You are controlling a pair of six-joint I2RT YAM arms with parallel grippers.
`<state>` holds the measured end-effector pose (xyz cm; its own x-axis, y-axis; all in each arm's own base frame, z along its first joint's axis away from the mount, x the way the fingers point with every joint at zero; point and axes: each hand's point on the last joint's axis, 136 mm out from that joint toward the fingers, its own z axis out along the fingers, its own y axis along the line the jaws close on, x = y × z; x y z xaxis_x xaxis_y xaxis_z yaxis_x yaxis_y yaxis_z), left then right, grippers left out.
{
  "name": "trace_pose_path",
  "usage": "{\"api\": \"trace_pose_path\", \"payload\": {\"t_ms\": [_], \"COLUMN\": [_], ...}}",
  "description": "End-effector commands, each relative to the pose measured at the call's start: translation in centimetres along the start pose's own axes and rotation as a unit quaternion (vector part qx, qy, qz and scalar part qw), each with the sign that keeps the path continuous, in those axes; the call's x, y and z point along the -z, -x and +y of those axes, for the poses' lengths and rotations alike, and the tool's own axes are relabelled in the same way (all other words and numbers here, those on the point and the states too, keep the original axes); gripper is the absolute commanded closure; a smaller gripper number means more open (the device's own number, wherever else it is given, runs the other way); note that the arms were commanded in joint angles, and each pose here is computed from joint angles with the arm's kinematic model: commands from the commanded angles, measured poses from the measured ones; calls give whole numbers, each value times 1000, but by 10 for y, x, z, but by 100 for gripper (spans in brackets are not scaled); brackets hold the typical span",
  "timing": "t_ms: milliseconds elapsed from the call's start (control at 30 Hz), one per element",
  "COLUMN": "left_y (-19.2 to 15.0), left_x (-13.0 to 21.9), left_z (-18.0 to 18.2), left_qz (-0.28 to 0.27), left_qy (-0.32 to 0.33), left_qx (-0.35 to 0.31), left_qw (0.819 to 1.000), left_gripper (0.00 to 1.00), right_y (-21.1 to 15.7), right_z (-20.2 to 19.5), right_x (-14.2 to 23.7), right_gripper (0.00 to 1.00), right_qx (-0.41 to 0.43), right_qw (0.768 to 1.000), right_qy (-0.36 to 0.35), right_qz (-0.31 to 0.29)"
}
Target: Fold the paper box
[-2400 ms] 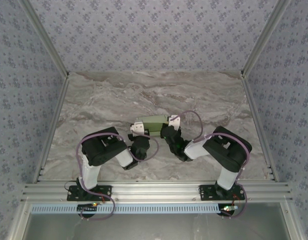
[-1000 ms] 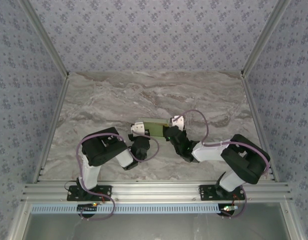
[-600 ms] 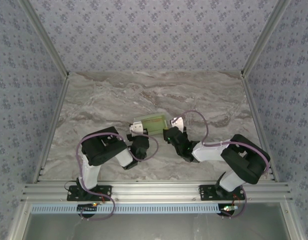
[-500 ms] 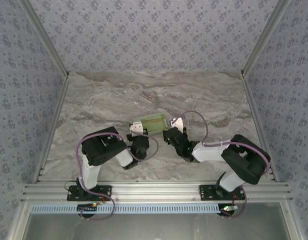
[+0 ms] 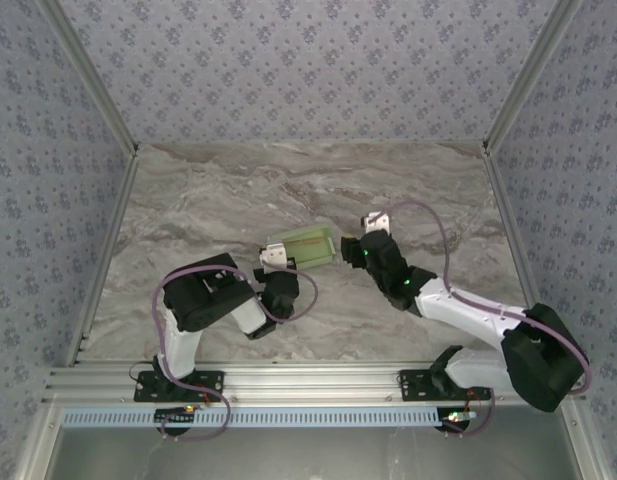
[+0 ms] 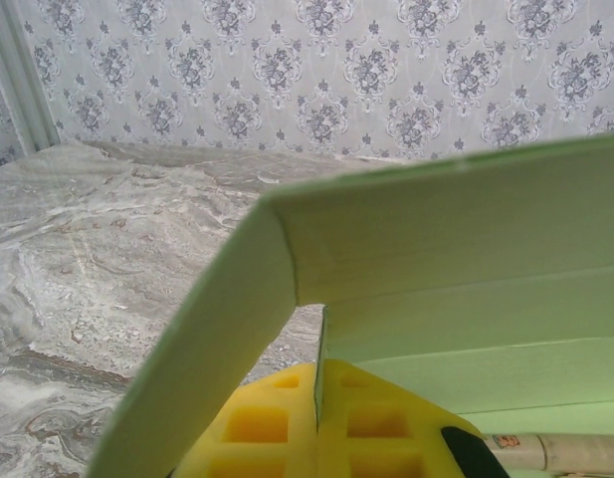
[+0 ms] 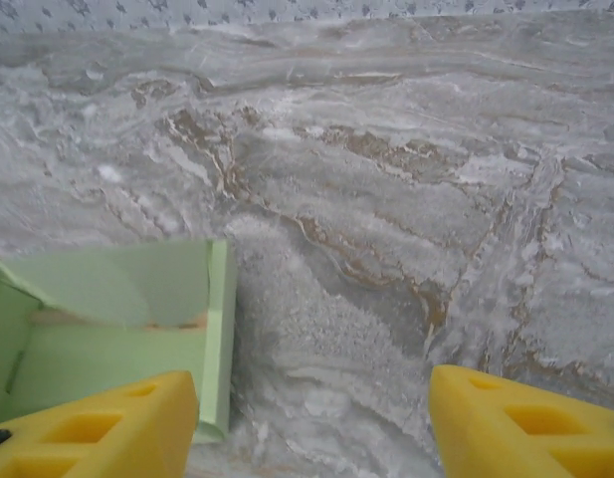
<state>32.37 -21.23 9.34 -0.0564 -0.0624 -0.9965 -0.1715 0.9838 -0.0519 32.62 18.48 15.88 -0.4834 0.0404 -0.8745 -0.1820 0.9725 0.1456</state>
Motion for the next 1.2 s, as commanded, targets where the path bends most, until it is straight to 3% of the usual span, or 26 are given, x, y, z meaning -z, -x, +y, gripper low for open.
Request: {"api": "trace_pose_path", "payload": {"t_ms": [0,467,700,1167], "left_y": [-20,-20,-18,-19], "left_x": [0,0,-1,1], "left_z": [12,9,9,10], "left_qz": [21,21,19,20], "left_qy": [13,12,12,10], "left_qx": [-64,-69,-70,-71], "left_qw": [998,997,997,997], "left_gripper": [100,100,100,100], "right_y": [22,59,30,-21], "right_z": [5,49,71,60], "right_x": [3,-56,-73,-79], "right_gripper": [35,33,36,38], "right_qx": [-11,-19,3,-3], "right_qw": [999,988,979,970], "right_qy": [40,78,87,67], "right_qz": [26,131,186,234]}}
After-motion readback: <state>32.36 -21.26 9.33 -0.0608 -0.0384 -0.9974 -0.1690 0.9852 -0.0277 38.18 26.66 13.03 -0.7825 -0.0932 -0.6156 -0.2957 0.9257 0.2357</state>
